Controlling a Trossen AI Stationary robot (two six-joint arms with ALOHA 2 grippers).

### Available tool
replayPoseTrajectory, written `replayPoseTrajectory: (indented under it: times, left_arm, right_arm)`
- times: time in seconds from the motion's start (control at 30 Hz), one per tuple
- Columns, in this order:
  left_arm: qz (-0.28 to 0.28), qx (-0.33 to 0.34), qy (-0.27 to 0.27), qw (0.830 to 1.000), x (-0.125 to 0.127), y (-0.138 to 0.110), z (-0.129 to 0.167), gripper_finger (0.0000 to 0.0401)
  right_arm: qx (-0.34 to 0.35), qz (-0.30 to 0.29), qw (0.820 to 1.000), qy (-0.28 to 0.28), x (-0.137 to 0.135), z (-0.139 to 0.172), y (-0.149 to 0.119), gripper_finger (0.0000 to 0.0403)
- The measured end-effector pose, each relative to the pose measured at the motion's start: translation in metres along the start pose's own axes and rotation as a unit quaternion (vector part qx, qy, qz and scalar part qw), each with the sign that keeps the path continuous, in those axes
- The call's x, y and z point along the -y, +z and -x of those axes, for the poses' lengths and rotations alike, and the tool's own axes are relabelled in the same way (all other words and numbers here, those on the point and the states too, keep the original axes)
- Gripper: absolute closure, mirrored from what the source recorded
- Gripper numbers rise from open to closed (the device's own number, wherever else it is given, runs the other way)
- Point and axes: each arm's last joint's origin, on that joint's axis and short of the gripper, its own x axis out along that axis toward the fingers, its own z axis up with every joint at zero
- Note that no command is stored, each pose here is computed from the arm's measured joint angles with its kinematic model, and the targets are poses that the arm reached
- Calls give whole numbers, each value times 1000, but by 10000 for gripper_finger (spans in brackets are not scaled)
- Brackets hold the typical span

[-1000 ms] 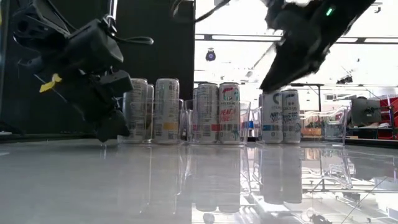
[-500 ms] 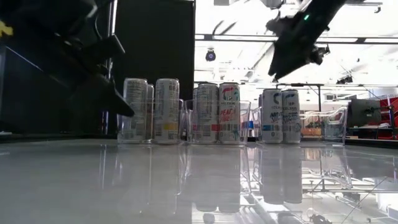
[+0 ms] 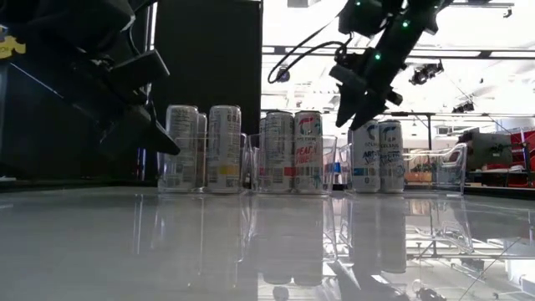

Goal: Sort soda cans
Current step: Adjust the right transparent bin

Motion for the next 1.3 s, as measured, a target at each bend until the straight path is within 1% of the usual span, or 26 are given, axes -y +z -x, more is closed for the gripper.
replayPoseTrajectory:
  times: [0.07,0.13,0.27,0.37,0.47,0.57,0.7,0.77,0.83,0.93,1.0,1.1,1.2,1.3]
  left_arm:
    - [0,0,0,1000,0,0,0,401]
    - [3,0,-1,1000,0,0,0,401]
    - [22,-1,-6,1000,1,0,0,401]
    - [28,-8,-25,999,2,-1,0,401]
    - [38,-14,-42,998,3,-1,1,401]
    - [42,-14,-52,998,5,-1,4,401]
    - [36,-10,-66,997,9,-3,8,401]
    - [34,-8,-70,997,11,-3,10,401]
    - [32,-7,-73,997,12,-3,12,401]
    - [30,-5,-77,997,14,-4,14,401]
    - [28,-4,-80,996,15,-4,15,401]
    - [31,-2,-84,996,16,-4,17,401]
    - [35,-1,-87,996,17,-5,19,401]
    - [35,-1,-88,996,17,-5,19,401]
  right_arm:
    - [-15,33,999,-24,0,1,3,171]
    - [-45,79,995,-43,0,3,5,171]
    - [-112,157,979,-64,7,12,-1,171]
    - [-165,188,965,-76,19,15,-13,171]
    - [-173,204,960,-77,30,13,-20,171]
    - [-164,228,957,-74,37,11,-19,171]
    - [-166,285,943,-42,42,8,-16,171]
    - [-166,298,939,-47,46,7,-14,171]
    - [-166,300,937,-68,51,7,-12,171]
    - [-159,294,940,-71,55,2,-13,171]
    - [-162,293,941,-59,57,-4,-19,171]
    - [-157,299,939,-66,59,-14,-30,171]
    - [-135,303,940,-83,58,-20,-34,171]
    - [-123,313,938,-83,58,-24,-37,171]
